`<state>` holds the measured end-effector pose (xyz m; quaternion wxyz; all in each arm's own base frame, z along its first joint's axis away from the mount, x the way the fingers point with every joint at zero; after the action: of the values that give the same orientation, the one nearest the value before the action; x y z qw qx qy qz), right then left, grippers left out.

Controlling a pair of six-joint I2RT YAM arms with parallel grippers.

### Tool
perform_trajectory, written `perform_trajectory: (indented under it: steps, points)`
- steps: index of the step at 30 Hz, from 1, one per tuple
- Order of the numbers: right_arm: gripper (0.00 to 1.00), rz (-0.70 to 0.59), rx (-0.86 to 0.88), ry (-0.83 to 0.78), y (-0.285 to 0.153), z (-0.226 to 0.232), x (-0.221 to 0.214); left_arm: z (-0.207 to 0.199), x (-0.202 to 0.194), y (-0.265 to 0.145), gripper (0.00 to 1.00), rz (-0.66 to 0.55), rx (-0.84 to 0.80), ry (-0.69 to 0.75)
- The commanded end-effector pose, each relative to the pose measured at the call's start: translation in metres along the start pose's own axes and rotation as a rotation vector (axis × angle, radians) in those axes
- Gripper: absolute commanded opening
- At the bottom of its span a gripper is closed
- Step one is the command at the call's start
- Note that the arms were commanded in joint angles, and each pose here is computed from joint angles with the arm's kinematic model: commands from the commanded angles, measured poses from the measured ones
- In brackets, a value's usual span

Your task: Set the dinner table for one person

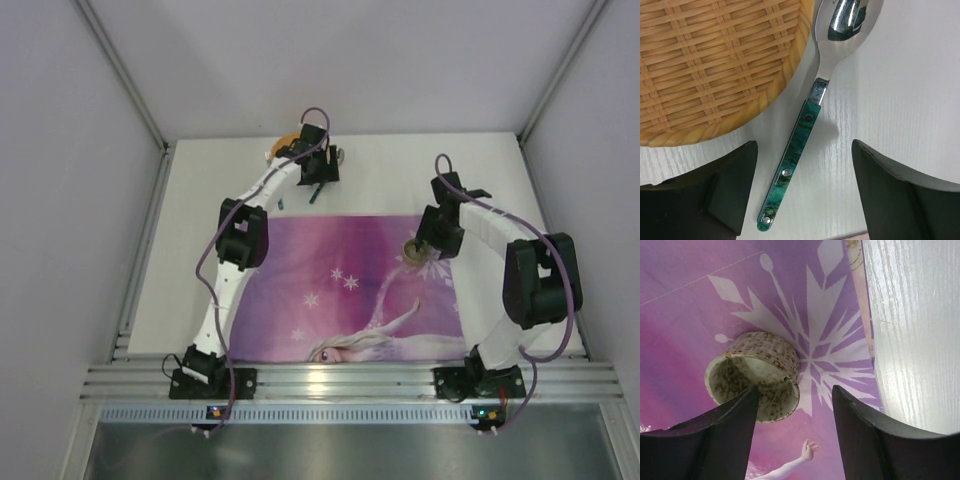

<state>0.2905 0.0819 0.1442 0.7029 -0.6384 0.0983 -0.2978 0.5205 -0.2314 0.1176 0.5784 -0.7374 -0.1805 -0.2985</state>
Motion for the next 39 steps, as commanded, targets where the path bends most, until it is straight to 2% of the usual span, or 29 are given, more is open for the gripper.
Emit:
perform_trajectory:
  steps: [1,2,4,7,13,14,16,17,21,24,26,31,35,36,37,38,39]
  points:
    - [0.61,-0.042,0.05,0.009,-0.023,0.002,-0.001,-0.002,-0.034,0.02,0.81,0.1,0.157,0.061]
    - [0.6,-0.048,0.059,0.01,-0.026,0.001,-0.001,-0.002,-0.037,0.02,0.78,0.111,0.184,0.071]
    - [0.6,-0.046,0.059,0.005,-0.029,-0.001,-0.003,-0.001,-0.041,0.022,0.58,0.12,0.216,0.093]
    - [0.6,-0.045,0.066,0.0,-0.035,-0.004,-0.007,-0.002,-0.053,0.025,0.43,0.162,0.247,0.133]
    - [0.6,-0.05,0.088,-0.012,-0.043,-0.014,-0.015,0.002,-0.07,0.022,0.37,0.238,0.287,0.165]
    - [0.59,-0.055,0.095,-0.017,-0.046,-0.014,-0.016,0.001,-0.07,0.021,0.22,0.242,0.286,0.17]
    - [0.59,-0.049,0.089,-0.026,-0.044,-0.018,-0.018,0.001,-0.07,0.019,0.03,0.251,0.286,0.172]
    - [0.59,-0.052,0.095,-0.027,-0.046,-0.019,-0.018,-0.001,-0.068,0.017,0.0,0.252,0.278,0.171]
    - [0.61,-0.06,0.108,-0.044,-0.05,-0.02,-0.019,-0.018,-0.054,0.0,0.0,0.211,0.165,0.185]
    - [0.71,-0.084,0.122,-0.05,-0.057,-0.02,-0.017,-0.032,-0.027,-0.031,0.0,0.102,0.115,0.187]
    - [0.78,-0.103,0.135,-0.052,-0.063,-0.018,-0.014,-0.041,0.001,-0.06,0.0,0.007,0.084,0.179]
    - [0.8,-0.135,0.168,-0.058,-0.076,-0.013,-0.008,-0.052,0.048,-0.14,0.0,-0.16,0.027,0.167]
    - [0.8,-0.156,0.184,-0.067,-0.083,-0.011,-0.005,-0.047,0.041,-0.194,0.0,-0.185,0.028,0.16]
    - [0.8,-0.161,0.186,-0.07,-0.084,-0.011,-0.005,-0.04,0.019,-0.191,0.0,-0.125,0.043,0.161]
    - [0.8,-0.162,0.187,-0.071,-0.086,-0.011,-0.004,-0.038,0.018,-0.223,0.0,-0.169,0.046,0.15]
    - [0.81,-0.162,0.191,-0.07,-0.087,-0.011,-0.004,-0.034,0.008,-0.231,0.0,-0.154,0.055,0.145]
    - [0.82,-0.163,0.195,-0.073,-0.088,-0.011,-0.005,-0.024,-0.024,-0.224,0.0,-0.069,0.082,0.144]
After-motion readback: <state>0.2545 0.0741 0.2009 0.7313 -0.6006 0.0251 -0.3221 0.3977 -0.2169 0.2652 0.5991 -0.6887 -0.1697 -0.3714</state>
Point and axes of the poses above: each gripper's point midway between its finger pads, its own y axis out along the fingers, its own z axis along the line the jaws close on, x = y × z, the point moved 10 cm from there along -y, back along the fingers, and after that the axes turned 12 degrees about y, right-handed, at the moved point
